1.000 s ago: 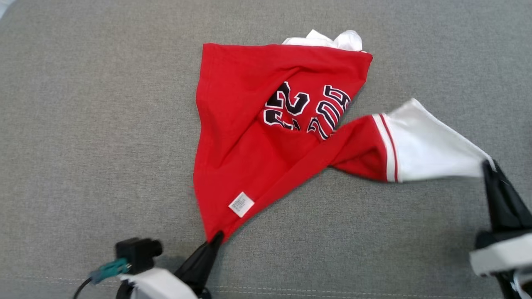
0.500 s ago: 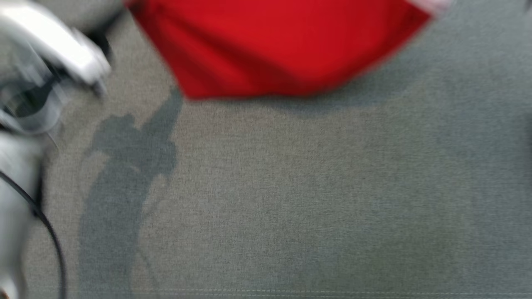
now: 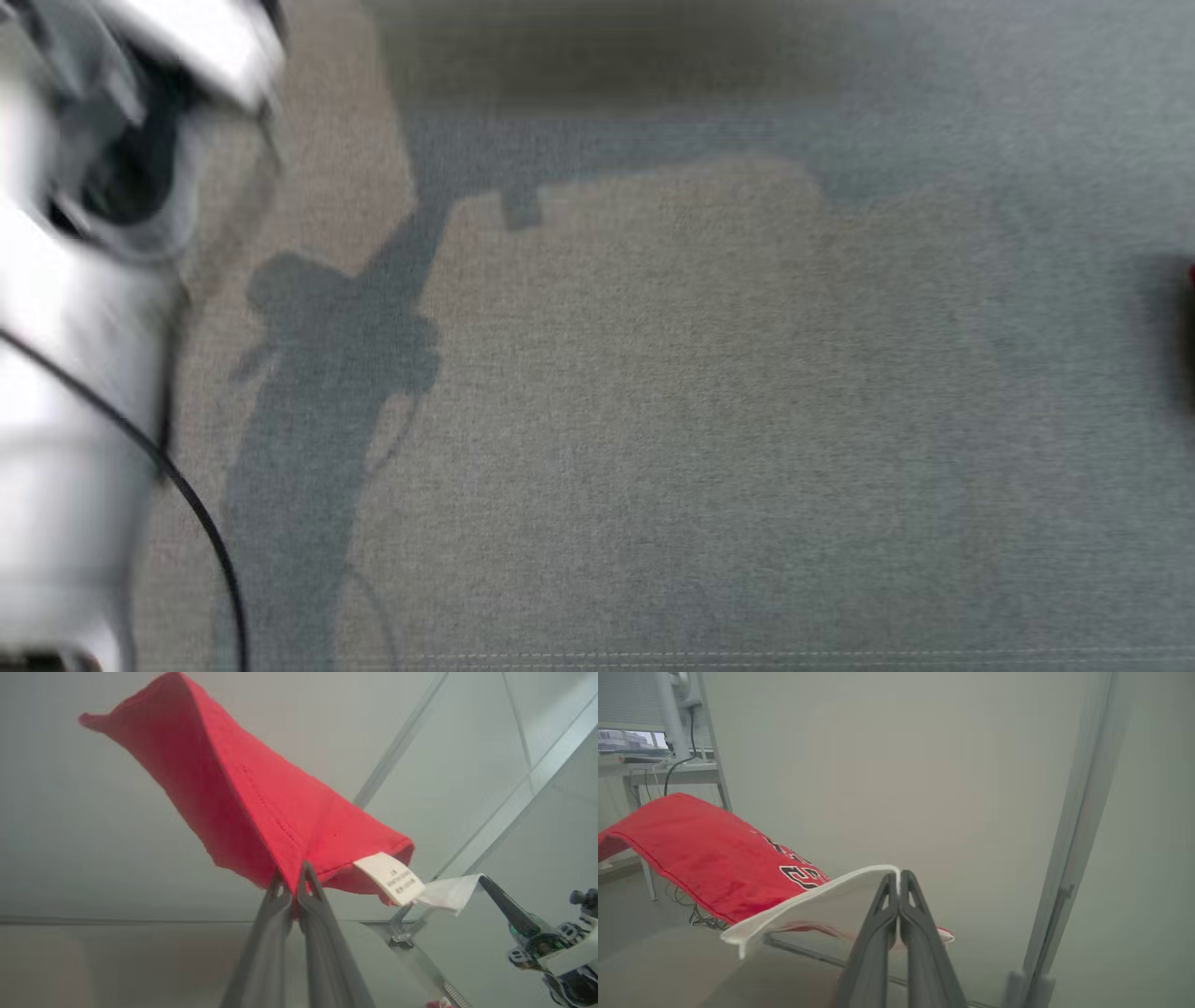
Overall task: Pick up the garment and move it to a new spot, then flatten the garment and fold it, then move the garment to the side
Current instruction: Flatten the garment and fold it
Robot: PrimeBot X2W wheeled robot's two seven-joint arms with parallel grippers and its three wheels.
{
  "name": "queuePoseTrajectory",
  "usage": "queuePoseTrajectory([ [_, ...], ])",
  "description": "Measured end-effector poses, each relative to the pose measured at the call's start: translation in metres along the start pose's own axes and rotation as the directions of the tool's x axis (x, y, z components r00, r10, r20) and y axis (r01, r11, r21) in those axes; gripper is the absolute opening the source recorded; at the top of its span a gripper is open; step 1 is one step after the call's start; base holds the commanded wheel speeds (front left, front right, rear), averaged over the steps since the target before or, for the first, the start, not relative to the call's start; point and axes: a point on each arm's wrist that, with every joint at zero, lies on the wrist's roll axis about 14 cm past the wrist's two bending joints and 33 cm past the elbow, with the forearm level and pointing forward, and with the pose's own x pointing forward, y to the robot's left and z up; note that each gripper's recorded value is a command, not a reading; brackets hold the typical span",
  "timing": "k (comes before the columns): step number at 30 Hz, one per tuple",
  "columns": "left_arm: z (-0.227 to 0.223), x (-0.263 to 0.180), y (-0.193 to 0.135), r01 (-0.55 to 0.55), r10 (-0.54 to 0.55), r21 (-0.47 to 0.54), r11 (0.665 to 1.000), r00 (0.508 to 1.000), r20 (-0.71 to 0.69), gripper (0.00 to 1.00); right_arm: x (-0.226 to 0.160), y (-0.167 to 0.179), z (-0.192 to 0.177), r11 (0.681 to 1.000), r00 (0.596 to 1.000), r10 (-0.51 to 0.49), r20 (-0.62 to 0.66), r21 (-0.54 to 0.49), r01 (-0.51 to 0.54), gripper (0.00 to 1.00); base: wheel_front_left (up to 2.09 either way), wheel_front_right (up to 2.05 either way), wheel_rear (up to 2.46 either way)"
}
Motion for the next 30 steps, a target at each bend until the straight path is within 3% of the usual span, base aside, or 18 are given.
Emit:
queuePoseTrajectory([
  [2,-0.076,-0.029,0.054,-0.147,0.14,-0.077,0.986,0.986,-0.086,0.0,-0.034,0.003,-0.094,0.991,0.986,-0.002,-0.169,0.135,0.025,0.0,0.0,0.0,0.0],
  [4,-0.143,-0.07,0.1,-0.31,0.289,-0.104,0.945,0.941,-0.176,0.0,-0.075,0.023,-0.174,0.957,0.95,0.015,-0.312,0.28,0.077,0.0,0.0,0.0,0.0],
  [6,-0.186,-0.108,0.131,-0.441,0.411,-0.098,0.892,0.882,-0.229,0.0,-0.111,0.047,-0.225,0.917,0.918,0.033,-0.396,0.378,0.13,0.0,0.0,0.0,0.0],
  [8,-0.204,-0.131,0.146,-0.513,0.482,-0.102,0.853,0.846,-0.227,0.0,-0.138,0.057,-0.252,0.878,0.896,0.025,-0.444,0.438,0.192,0.0,0.0,0.0,0.0],
  [11,-0.208,-0.146,0.151,-0.546,0.519,-0.102,0.831,0.829,-0.206,0.0,-0.155,0.055,-0.254,0.85,0.902,-0.012,-0.432,0.471,0.236,0.0,0.0,0.0,0.0],
  [13,-0.207,-0.156,0.145,-0.54,0.516,-0.072,0.839,0.83,-0.212,0.0,-0.156,0.053,-0.23,0.838,0.931,-0.034,-0.363,0.497,0.224,0.0,0.0,0.0,0.0],
  [16,-0.209,-0.174,0.138,-0.546,0.525,-0.031,0.837,0.819,-0.232,0.0,-0.171,0.052,-0.213,0.829,0.942,-0.056,-0.332,0.51,0.229,0.0,0.0,0.0,0.0],
  [24,-0.211,-0.239,0.115,-0.624,0.603,0.001,0.782,0.754,-0.26,0.0,-0.246,0.097,-0.202,0.74,0.907,-0.067,-0.416,0.589,0.325,0.0,0.0,0.0,0.0],
  [30,-0.21,-0.265,0.106,-0.664,0.638,-0.003,0.748,0.72,-0.274,0.0,-0.276,0.127,-0.192,0.698,0.877,-0.05,-0.479,0.611,0.373,0.0,0.0,0.0,0.0],
])
